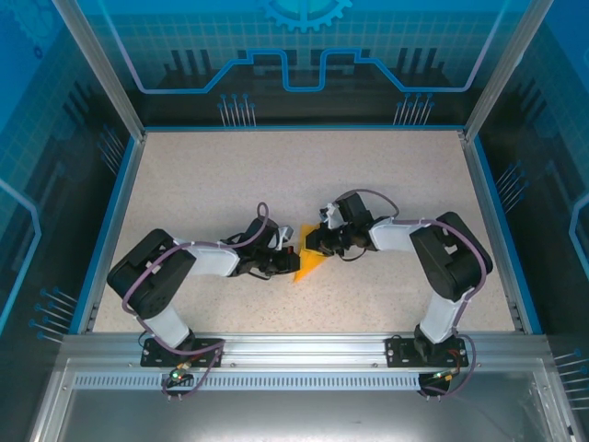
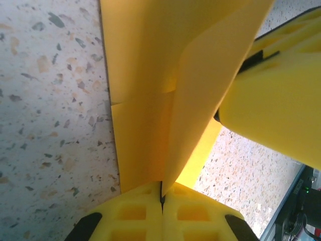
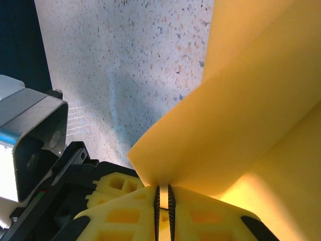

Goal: Fold a paper plane with a square sheet of paper (pick it up from the middle)
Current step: Fourth fold the wing at the center of the table.

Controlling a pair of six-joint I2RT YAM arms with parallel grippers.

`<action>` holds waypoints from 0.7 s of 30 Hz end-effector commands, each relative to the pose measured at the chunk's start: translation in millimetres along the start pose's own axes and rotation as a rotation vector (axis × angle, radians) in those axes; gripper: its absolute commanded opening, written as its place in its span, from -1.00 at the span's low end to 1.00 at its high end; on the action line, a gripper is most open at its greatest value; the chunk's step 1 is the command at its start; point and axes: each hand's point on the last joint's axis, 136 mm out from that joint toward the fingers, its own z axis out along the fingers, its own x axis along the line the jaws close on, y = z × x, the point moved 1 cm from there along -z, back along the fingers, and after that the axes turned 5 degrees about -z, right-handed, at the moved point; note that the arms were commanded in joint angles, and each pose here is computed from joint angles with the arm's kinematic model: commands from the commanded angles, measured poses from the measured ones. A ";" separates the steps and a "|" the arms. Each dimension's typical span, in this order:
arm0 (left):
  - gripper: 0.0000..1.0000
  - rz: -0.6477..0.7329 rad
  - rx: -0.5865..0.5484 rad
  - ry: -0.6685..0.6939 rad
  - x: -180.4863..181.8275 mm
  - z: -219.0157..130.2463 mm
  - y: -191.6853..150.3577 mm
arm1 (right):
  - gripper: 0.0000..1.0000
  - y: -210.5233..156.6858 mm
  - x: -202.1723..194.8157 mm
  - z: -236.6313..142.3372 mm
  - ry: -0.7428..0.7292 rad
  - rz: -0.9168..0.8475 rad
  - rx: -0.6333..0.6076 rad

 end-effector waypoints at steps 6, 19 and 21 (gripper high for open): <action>-0.84 -0.012 0.031 -0.002 6.7 0.6 -3.7 | -0.73 5.3 -18.0 12.1 -0.048 0.061 -0.004; -1.00 -0.007 0.057 -0.042 -2.1 2.1 -3.0 | -0.72 1.8 -20.8 -5.6 -0.065 0.060 -0.035; -1.00 -0.017 0.084 -0.060 -4.0 4.7 -4.7 | -0.71 1.0 -15.5 -12.9 -0.055 0.041 -0.047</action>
